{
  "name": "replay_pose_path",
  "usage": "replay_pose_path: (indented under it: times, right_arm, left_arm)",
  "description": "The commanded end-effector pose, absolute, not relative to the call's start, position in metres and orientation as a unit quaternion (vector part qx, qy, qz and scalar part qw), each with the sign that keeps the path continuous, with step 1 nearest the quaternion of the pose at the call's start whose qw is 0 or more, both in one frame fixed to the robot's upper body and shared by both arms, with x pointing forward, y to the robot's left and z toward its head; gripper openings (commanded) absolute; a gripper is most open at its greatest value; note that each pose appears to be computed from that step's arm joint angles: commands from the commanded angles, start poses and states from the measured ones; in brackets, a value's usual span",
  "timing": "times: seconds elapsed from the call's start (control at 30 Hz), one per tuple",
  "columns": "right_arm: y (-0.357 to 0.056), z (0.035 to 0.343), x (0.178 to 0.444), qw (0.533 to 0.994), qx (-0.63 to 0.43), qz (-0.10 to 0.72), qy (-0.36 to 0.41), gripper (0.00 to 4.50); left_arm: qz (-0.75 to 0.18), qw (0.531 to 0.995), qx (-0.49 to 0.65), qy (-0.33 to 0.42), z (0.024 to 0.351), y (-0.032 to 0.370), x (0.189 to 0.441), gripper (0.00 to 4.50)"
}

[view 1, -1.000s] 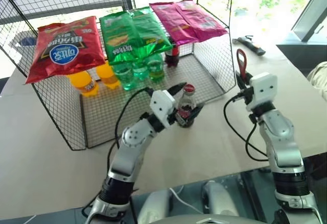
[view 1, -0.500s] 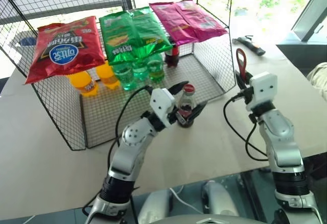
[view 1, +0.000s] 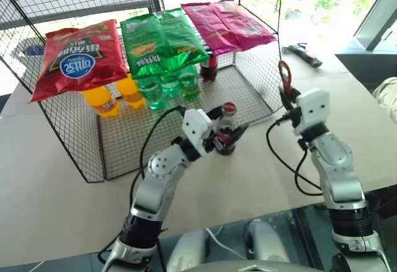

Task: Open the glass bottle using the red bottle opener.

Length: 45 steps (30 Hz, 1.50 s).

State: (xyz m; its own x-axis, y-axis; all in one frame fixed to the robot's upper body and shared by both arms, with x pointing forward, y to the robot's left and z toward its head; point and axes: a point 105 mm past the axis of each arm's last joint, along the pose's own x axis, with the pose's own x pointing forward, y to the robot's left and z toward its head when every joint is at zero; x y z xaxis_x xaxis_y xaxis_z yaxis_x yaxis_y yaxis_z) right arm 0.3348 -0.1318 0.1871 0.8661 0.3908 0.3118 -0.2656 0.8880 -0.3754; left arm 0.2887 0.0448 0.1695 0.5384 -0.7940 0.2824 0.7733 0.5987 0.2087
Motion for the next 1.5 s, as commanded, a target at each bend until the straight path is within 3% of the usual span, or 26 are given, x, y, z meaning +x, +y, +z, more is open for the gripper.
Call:
replay_pose_path:
  times: [0.03, 0.43, 0.7, 0.87, 1.2, 1.5]
  right_arm:
    - [-0.116, 0.200, 0.321, 0.926, -0.204, 0.209, -0.238, 0.00]
    - [-0.082, 0.174, 0.288, 0.840, -0.336, 0.292, -0.309, 0.00]
    - [-0.072, 0.170, 0.309, 0.806, -0.375, 0.280, -0.362, 0.00]
    - [-0.055, 0.165, 0.307, 0.772, -0.392, 0.316, -0.389, 0.00]
    - [-0.036, 0.125, 0.302, 0.758, -0.381, 0.392, -0.355, 0.00]
    - [-0.057, 0.154, 0.321, 0.680, -0.492, 0.350, -0.416, 0.00]
  left_arm:
    - [-0.452, 0.875, 0.034, -0.172, 0.167, 0.044, 0.286, 1.95]
    - [-0.444, 0.881, 0.043, -0.159, 0.160, 0.048, 0.292, 1.95]
    - [-0.453, 0.877, 0.041, -0.155, 0.161, 0.048, 0.293, 1.95]
    - [-0.454, 0.877, 0.044, -0.153, 0.162, 0.050, 0.294, 1.95]
    - [-0.453, 0.878, 0.042, -0.149, 0.161, 0.049, 0.294, 1.95]
    - [-0.451, 0.879, 0.040, -0.148, 0.161, 0.049, 0.294, 1.95]
